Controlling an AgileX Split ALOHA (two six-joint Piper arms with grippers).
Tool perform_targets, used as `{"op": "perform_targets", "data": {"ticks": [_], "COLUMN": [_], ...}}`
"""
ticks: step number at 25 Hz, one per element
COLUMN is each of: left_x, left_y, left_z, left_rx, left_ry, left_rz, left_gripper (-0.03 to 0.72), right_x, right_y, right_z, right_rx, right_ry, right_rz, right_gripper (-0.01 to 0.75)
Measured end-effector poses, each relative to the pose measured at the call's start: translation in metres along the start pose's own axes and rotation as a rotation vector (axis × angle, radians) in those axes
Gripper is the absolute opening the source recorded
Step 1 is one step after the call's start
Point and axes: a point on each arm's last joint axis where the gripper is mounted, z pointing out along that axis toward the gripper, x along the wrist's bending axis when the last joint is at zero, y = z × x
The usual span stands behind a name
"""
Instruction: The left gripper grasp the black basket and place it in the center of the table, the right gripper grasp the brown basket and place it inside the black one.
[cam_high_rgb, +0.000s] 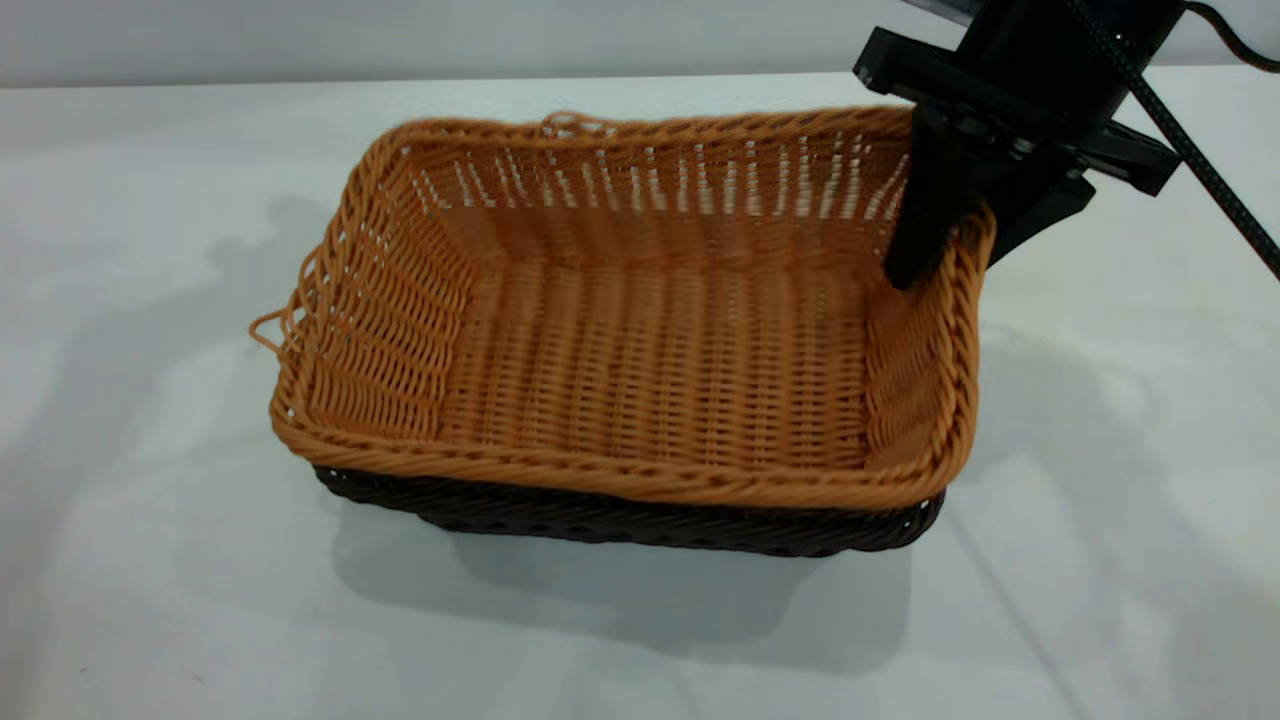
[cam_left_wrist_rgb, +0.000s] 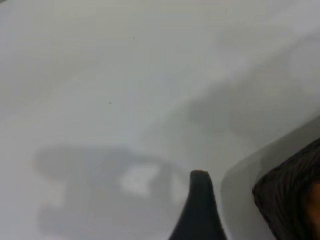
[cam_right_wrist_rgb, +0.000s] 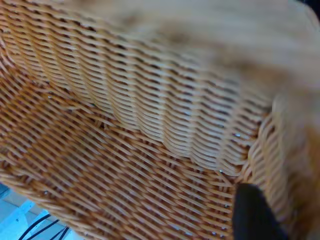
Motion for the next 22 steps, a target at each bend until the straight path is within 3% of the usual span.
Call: {"op": "perform_targets", "data": {"ticks": [5, 8, 12, 16, 22], "left_x": [0.000, -0.001, -0.011, -0.028, -0.055], "left_y": [0.000, 0.002, 0.013, 0.030, 0.040], "left_z": [0.000, -0.005, -0.033, -0.085, -0.156], "left_rx": [0.001, -0.006, -0.058, -0.161, -0.291], "left_ry": [0.000, 0.005, 0.023, 0.076, 0.152], "left_rz": [0.012, 0.039, 0.073, 0.133, 0.155], "left_gripper": [0.527, 0.527, 0.527, 0.527, 0.527], "right_x": [0.000, 0.002, 0.012, 0.036, 0.078], "right_y": [0.000, 0.004, 0.015, 0.019, -0.025], "right_z": [0.000, -0.007, -0.033, -0.088, -0.187], "right_rx": [-0.001, 0.001, -0.066, -0.231, -0.513], "right_ry": [-0.001, -0.029, -0.080, -0.127, -0.127], "right_rz": [-0.024, -0.081, -0.160, -0.230, -0.329], "right_gripper": [0.482, 0.582, 0.607, 0.591, 0.584]}}
